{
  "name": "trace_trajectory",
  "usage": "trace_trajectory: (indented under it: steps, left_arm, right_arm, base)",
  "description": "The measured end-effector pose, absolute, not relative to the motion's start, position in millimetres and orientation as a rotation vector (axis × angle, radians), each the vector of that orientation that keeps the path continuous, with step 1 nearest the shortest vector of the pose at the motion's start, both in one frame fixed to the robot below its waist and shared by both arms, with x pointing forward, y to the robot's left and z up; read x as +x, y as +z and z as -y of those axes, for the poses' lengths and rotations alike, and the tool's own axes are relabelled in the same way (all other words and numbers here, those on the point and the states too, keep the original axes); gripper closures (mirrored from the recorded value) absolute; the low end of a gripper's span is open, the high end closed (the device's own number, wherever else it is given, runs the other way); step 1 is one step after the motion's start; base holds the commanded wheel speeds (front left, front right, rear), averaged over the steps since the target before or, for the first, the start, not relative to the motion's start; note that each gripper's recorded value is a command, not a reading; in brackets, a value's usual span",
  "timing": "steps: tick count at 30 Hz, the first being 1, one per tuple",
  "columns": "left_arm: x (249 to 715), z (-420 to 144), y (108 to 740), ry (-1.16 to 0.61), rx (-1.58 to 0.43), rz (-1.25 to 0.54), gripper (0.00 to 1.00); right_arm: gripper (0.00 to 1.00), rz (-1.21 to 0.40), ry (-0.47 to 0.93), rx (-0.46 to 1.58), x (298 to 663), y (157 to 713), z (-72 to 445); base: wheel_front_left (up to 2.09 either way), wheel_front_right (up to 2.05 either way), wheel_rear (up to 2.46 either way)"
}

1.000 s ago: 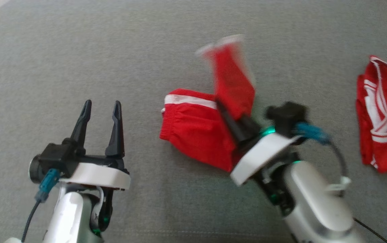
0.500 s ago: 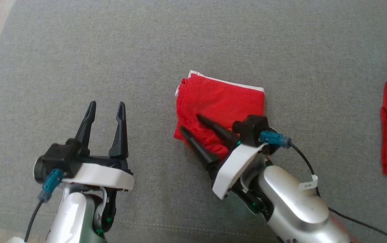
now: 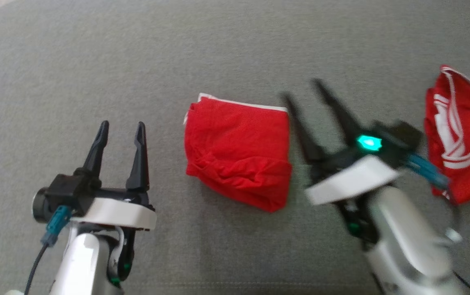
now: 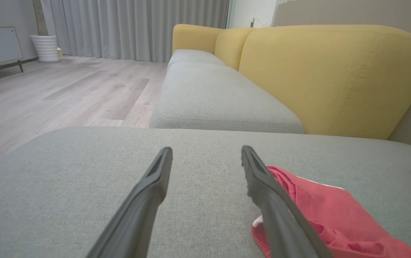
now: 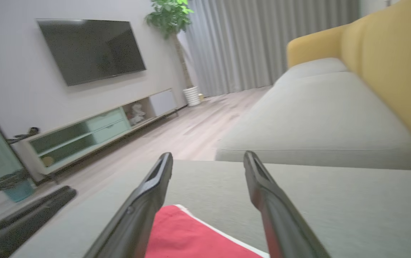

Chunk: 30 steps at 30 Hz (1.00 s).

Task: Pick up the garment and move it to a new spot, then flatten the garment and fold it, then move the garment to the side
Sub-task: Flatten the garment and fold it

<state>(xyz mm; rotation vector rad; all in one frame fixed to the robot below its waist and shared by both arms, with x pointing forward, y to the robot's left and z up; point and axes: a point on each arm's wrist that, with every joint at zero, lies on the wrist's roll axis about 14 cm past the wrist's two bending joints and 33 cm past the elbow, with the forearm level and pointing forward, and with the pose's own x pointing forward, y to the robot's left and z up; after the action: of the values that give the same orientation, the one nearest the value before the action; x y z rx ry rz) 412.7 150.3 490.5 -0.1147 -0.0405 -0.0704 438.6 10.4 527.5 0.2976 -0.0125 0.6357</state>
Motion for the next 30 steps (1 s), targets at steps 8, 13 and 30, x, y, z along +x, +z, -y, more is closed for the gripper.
trace_trajectory:
  steps: [8, 13, 30]
  left_arm:
    - [408.8, -142.7, 493.7, -0.114, -0.075, 0.049, 0.0]
    - [402.2, -141.3, 493.0, -0.13, -0.054, 0.045, 0.0]
    - [393.1, -146.3, 492.3, -0.123, -0.036, 0.039, 0.0]
  right_arm:
    - [0.0, -0.009, 0.262, 0.173, 425.0, 507.2, 112.7]
    - [0.0, -0.028, 0.176, 0.143, 407.1, 505.5, 141.1]
    - [0.0, -0.059, 0.169, 0.129, 393.9, 505.5, 143.7]
  base:
    - [0.0, 0.0, 0.0]
    - [0.0, 0.0, 0.0]
    - [0.0, 0.0, 0.0]
